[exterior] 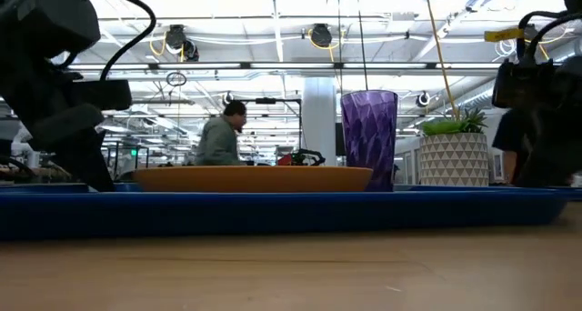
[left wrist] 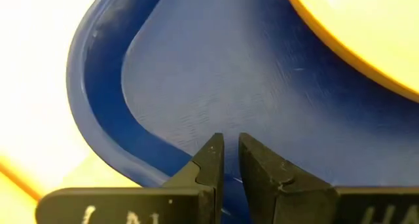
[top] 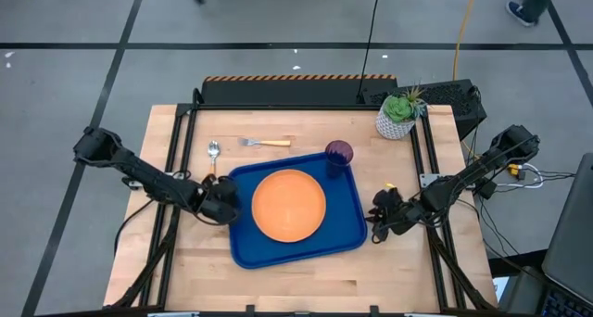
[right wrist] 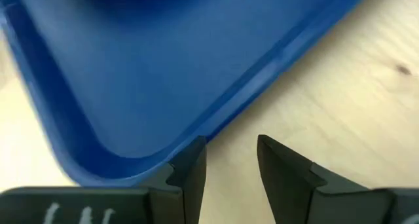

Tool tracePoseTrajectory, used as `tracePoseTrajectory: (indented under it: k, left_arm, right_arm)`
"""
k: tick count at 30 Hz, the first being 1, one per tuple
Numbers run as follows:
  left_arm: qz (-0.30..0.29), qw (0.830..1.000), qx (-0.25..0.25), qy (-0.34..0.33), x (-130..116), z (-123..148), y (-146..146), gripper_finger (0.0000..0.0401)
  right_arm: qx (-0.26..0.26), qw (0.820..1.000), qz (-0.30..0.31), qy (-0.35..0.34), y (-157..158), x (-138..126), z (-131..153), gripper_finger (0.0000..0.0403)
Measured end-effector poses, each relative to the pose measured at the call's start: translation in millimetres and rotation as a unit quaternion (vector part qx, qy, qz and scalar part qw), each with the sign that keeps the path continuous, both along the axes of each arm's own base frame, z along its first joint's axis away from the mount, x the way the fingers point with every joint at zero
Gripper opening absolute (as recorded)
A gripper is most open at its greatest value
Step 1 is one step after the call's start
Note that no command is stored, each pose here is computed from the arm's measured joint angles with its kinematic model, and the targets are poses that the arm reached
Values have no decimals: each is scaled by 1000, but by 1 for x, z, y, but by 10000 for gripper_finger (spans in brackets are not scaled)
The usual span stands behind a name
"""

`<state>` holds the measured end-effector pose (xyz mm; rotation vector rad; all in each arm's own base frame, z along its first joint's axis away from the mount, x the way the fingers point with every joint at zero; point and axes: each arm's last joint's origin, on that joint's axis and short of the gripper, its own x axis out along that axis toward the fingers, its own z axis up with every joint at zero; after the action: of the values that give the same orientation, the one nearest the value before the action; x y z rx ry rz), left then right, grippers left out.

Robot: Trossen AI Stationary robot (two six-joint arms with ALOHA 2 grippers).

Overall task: Pick and place plate/cup/fork/spoon on tray
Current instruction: Adjust the blue tray

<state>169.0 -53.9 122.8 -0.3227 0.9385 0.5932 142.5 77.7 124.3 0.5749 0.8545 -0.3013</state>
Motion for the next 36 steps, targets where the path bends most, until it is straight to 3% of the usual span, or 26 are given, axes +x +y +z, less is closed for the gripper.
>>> tracePoseTrajectory:
  k: [22,30,33,36]
  left_arm:
    - [16,999,50,16,4,2,21,51]
    - [-40,995,72,-57,27,52,15,51]
    - [-14,997,63,-42,26,67,15,51]
    - [29,999,35,15,15,70,17,51]
  right_arm:
    - [21,1000,19,2,3,1,1,130]
    - [12,1000,11,27,0,-3,-2,130]
    - [13,1000,11,26,0,-3,-2,130]
    - [13,1000,12,26,0,-3,-2,130]
